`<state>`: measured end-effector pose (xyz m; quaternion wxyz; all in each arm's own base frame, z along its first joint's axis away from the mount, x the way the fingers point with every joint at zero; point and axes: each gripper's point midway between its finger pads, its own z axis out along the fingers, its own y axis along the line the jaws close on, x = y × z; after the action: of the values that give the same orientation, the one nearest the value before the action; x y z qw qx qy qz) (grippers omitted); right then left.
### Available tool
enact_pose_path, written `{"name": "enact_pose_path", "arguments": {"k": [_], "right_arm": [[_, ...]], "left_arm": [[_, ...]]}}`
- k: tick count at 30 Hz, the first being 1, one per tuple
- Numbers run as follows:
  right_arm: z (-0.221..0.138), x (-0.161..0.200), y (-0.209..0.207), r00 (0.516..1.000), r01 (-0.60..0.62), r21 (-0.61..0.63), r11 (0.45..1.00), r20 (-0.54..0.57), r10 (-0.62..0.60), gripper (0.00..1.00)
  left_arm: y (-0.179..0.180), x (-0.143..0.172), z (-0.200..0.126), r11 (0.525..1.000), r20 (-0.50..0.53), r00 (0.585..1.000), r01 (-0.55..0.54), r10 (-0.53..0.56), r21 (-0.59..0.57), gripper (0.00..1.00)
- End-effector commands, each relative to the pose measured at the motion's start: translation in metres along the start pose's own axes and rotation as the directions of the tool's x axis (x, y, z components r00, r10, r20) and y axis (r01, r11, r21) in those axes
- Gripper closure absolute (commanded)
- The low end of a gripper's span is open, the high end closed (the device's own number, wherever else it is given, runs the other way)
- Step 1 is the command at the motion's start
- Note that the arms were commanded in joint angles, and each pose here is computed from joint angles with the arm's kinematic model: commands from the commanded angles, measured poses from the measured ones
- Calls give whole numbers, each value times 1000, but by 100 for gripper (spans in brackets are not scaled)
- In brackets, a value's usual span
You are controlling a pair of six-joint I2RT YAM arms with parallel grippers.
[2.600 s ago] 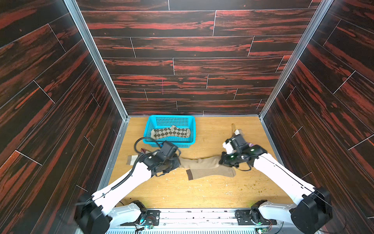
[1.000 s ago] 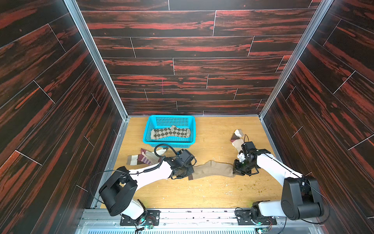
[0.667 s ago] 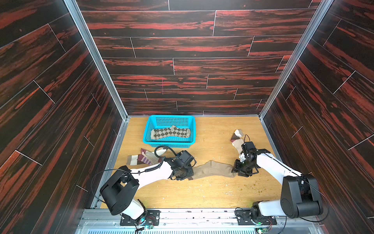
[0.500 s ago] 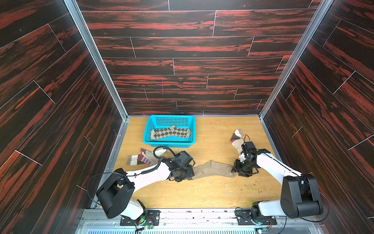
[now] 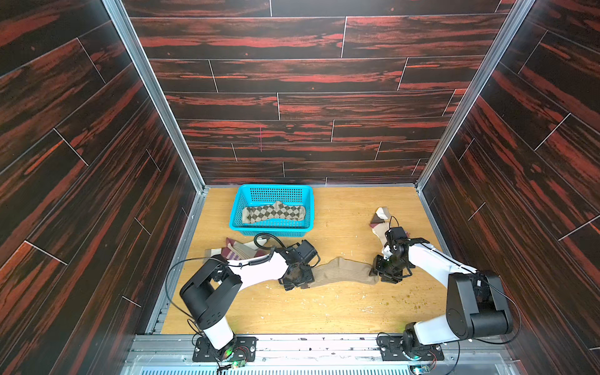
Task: Place the socks together as a pair
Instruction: Pick up a pair of socks from the center of the board.
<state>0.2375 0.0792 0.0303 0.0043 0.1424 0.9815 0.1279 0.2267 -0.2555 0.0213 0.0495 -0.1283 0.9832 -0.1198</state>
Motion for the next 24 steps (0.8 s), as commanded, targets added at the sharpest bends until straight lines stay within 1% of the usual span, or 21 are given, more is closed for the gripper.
{"name": "enact_pose_path", "arguments": {"k": [1,3,5,6,7,8,11,13,15,17,20,24], "right_arm": [[6,3,-2,1000,-16,-2,1000,-19,15,46],[10,5,-4,1000,-18,1,1000,-23,18,46],[14,7,-6,999,-23,3,1000,-28,23,49],[15,7,-6,999,-25,-2,1000,-32,25,51],[17,9,-5,999,-28,-11,1000,-37,27,54],[18,9,-3,999,-30,-23,999,-39,29,61],[22,11,-1,998,-38,-44,998,-46,36,80],[23,13,2,998,-40,-68,997,-48,36,93],[21,13,6,999,-38,-94,995,-41,34,100],[16,13,12,999,-31,-126,992,-27,27,100],[2,11,26,1000,-15,-199,980,5,16,100],[-33,6,50,998,27,-298,954,64,-8,100]], "left_arm": [[20,3,6,991,-15,999,-38,36,-132,33],[22,5,15,982,-31,997,-69,65,-177,39],[25,8,24,974,-48,995,-92,84,-205,48],[26,9,27,972,-53,995,-98,88,-214,53],[26,9,29,969,-55,994,-106,96,-223,60],[25,9,31,967,-53,993,-115,106,-228,66],[16,6,31,967,-43,992,-126,120,-220,80],[6,3,29,967,-41,989,-147,141,-210,87],[-1,-1,26,965,-38,987,-162,158,-206,91],[-9,-6,20,968,-20,986,-168,168,-187,95],[-23,-17,-1,969,27,980,-189,196,-160,97],[-44,-30,-34,969,75,969,-226,234,-99,99]]}}
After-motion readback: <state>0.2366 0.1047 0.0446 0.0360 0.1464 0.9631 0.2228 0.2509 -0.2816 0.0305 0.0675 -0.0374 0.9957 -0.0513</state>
